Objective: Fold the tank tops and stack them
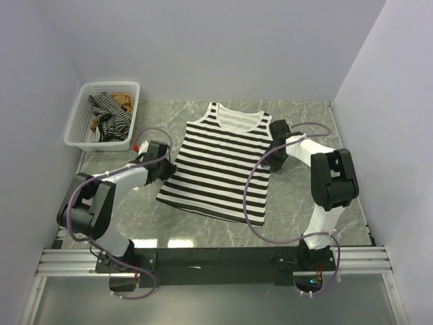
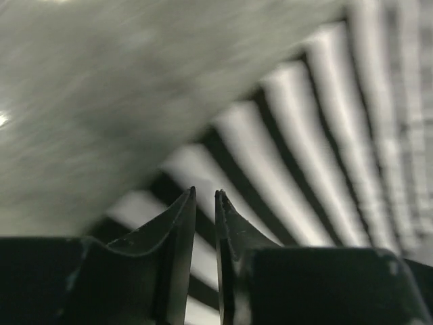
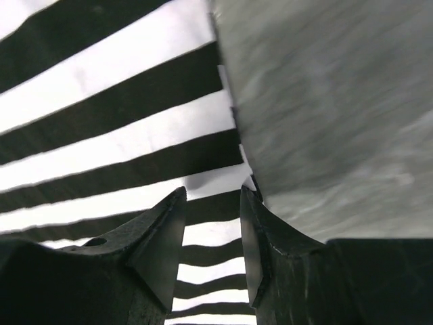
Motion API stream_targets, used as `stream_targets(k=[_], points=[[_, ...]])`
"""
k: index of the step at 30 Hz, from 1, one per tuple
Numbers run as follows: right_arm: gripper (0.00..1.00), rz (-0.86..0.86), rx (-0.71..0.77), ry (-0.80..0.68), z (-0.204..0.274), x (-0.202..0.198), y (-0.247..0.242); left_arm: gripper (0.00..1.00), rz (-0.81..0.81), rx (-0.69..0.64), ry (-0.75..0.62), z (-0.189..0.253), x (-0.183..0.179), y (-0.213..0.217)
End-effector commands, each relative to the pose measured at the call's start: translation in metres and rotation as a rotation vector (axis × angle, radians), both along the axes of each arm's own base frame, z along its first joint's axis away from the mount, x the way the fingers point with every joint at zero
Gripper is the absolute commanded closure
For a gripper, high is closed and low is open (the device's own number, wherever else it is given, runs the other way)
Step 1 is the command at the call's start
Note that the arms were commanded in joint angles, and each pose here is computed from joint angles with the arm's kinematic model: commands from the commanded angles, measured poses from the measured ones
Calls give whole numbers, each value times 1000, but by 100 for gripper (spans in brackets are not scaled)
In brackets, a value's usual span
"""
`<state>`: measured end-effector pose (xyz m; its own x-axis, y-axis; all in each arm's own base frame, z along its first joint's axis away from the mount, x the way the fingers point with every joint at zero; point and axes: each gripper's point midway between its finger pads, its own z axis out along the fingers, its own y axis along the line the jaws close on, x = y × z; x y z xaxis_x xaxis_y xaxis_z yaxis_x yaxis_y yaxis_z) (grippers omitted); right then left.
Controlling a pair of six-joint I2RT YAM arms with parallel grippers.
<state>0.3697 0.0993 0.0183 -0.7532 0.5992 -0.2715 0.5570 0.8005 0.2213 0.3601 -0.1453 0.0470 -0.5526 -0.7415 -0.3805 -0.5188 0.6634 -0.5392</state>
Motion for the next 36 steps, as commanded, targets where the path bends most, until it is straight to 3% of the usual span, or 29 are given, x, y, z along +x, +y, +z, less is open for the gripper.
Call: stream_targets(k=[1,6,15,19,21,27,28,30,31,36], points=[[55,-57,-96,63,-3,-2,-43,77,-2,72,39,-17,-28,11],[55,-81,-143,81,-5,7,-65,84,-68,135,87,-31,-69,-12],[53,-79,-244,34,17,20,-100,90,-159,75,142,-47,-146,-58],[48,-43,-223,-88,48,26,-93,85,-219,71,139,-39,-167,-75],[47,4,-214,-128,58,22,-81,78,-230,62,119,-28,-165,-78],[49,128,-258,-221,84,-16,-28,64,-152,80,-81,48,-92,-36],[51,199,-204,-289,95,-23,5,62,-176,106,-98,53,-84,-29],[52,254,-147,-272,78,-54,36,62,-156,75,-141,70,-53,-19],[54,348,-105,-295,79,-75,74,62,-164,103,-115,61,-45,-14],[59,513,26,-264,65,-150,176,65,-145,11,-109,67,12,1]])
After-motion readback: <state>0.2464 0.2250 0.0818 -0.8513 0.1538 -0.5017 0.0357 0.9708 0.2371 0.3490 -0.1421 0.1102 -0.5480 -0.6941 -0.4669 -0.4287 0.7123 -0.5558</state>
